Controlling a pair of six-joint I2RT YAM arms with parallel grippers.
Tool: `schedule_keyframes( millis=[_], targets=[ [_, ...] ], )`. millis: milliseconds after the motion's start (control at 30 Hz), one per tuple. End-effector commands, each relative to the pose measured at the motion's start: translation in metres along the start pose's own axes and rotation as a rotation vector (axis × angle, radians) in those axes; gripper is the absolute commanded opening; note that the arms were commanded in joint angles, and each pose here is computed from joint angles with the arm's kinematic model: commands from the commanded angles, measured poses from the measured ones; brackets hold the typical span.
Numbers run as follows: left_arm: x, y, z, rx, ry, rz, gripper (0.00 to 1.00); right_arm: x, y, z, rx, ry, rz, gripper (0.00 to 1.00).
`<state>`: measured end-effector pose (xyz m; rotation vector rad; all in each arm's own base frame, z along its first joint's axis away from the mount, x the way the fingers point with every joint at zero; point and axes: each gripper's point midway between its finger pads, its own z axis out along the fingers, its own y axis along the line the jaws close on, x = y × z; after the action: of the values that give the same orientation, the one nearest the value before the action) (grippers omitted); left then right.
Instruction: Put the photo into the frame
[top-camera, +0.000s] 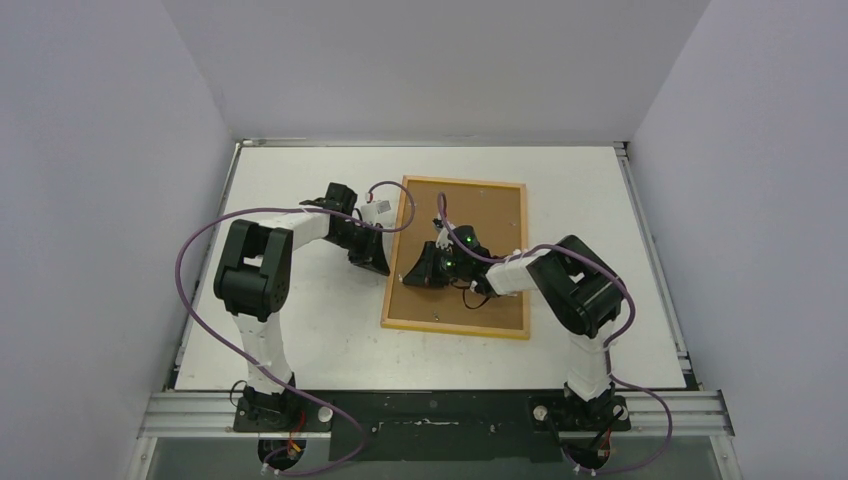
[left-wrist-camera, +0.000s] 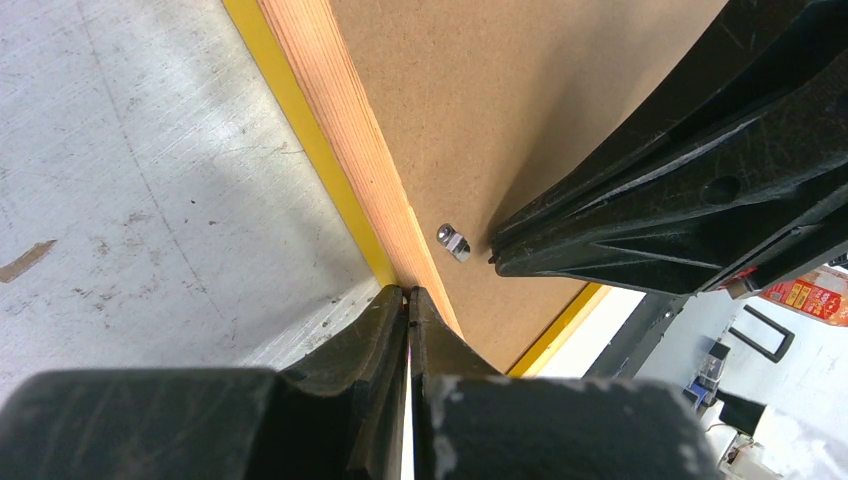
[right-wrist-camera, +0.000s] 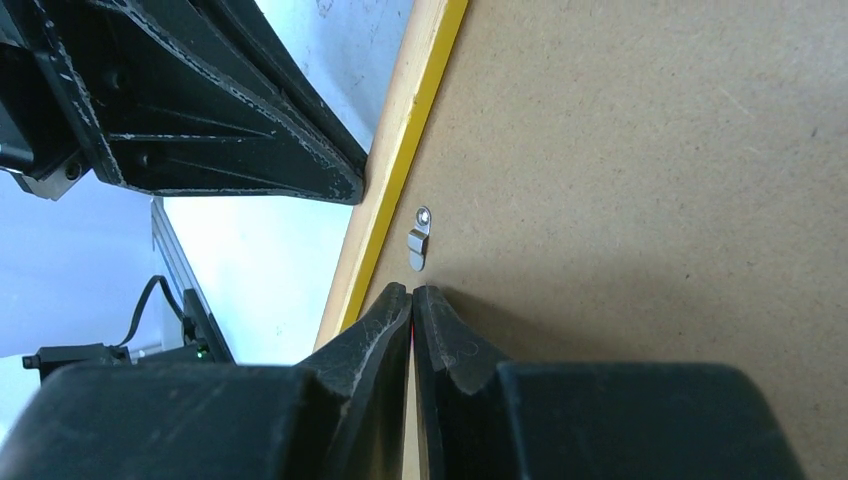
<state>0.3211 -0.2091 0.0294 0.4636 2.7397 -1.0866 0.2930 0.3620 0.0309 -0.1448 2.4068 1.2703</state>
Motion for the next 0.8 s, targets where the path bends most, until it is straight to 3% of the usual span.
schedule_keyframes(
  millis=[0, 333, 633, 767],
  targets=[
    [-0.017, -0.005, -0.001, 0.021, -0.035, 0.044, 0.03, -0.009, 0.004, 0.010, -0.010, -0.052, -0.033, 0.09],
    [-0.014, -0.004, -0.001, 0.020, -0.029, 0.043, 0.03, -0.037, 0.008, 0.007, -0.002, -0.076, -0.078, 0.09],
    [-0.015, -0.005, -0.002, 0.025, -0.031, 0.042, 0.02, -0.013, 0.004, 0.019, -0.006, -0.015, -0.055, 0.09],
    [-0.015, -0.005, -0.001, 0.025, -0.030, 0.041, 0.02, -0.007, -0.001, 0.018, 0.003, -0.010, -0.041, 0.22]
  ],
)
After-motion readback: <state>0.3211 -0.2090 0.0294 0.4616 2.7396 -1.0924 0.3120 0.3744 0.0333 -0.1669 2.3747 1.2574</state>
